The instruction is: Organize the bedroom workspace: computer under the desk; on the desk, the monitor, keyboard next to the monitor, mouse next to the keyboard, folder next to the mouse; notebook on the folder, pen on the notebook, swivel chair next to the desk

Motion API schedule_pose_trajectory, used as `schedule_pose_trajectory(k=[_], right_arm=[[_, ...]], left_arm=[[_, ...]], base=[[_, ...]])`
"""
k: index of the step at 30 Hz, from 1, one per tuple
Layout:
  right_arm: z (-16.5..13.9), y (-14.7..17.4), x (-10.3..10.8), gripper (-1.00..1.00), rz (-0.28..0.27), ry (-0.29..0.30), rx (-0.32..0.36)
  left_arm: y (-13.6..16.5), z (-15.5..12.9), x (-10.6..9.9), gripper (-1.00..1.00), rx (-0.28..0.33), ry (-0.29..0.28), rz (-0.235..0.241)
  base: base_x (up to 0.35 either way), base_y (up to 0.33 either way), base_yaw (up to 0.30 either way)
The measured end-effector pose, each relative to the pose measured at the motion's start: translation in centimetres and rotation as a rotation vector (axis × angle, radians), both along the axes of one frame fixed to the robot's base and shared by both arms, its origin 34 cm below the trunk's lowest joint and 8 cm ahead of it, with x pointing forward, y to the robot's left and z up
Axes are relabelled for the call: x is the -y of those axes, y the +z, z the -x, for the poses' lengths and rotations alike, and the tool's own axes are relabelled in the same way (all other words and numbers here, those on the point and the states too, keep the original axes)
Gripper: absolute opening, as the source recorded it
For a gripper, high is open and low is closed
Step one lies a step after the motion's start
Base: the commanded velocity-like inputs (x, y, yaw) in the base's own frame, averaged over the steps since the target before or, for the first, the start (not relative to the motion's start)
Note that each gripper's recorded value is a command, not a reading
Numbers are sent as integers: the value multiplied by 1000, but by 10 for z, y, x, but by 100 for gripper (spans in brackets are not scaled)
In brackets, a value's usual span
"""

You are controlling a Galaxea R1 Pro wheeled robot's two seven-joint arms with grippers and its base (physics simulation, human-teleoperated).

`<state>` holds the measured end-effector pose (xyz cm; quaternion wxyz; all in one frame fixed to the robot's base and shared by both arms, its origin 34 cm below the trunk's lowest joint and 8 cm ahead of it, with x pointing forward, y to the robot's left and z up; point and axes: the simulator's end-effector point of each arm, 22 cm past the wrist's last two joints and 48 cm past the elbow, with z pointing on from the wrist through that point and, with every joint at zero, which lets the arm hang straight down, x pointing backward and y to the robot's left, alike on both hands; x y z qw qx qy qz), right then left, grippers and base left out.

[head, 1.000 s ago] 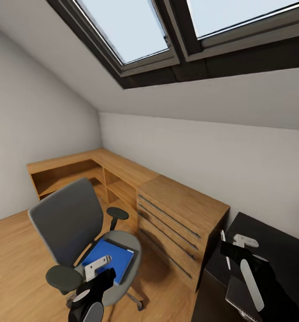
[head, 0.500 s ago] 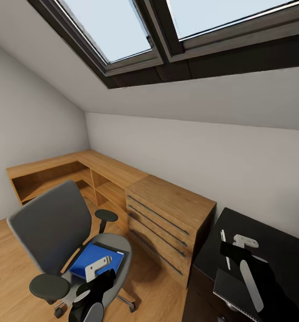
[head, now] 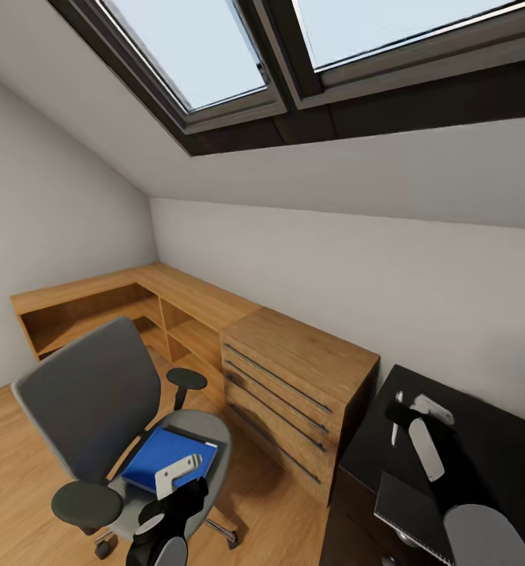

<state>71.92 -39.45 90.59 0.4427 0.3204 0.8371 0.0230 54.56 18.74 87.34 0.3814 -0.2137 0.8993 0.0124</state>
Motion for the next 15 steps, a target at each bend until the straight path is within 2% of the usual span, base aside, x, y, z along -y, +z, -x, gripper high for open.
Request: schedule_pose_trajectory(k=[3, 8, 11, 12, 15], right_arm=[[-7, 1, 2, -100, -42, -54, 38], [-10, 1, 4, -100, -59, -82, 57], [-4, -17, 1, -100, -73, -90, 25], [4, -36, 1, -100, -76, -107, 0], [9, -48, 4, -100, -65, -140, 6]], left_arm=[[0, 0, 0, 100, 0, 0, 0], [0, 0, 0, 100, 0, 0, 0], [0, 0, 0, 100, -1, -1, 0], [-2, 1, 2, 100, -5, -4, -1], [-4, 3, 10, 100, -9, -25, -4]], base=[[0, 0, 0], [0, 0, 0], [0, 0, 0], [0, 0, 0], [6, 0, 0]])
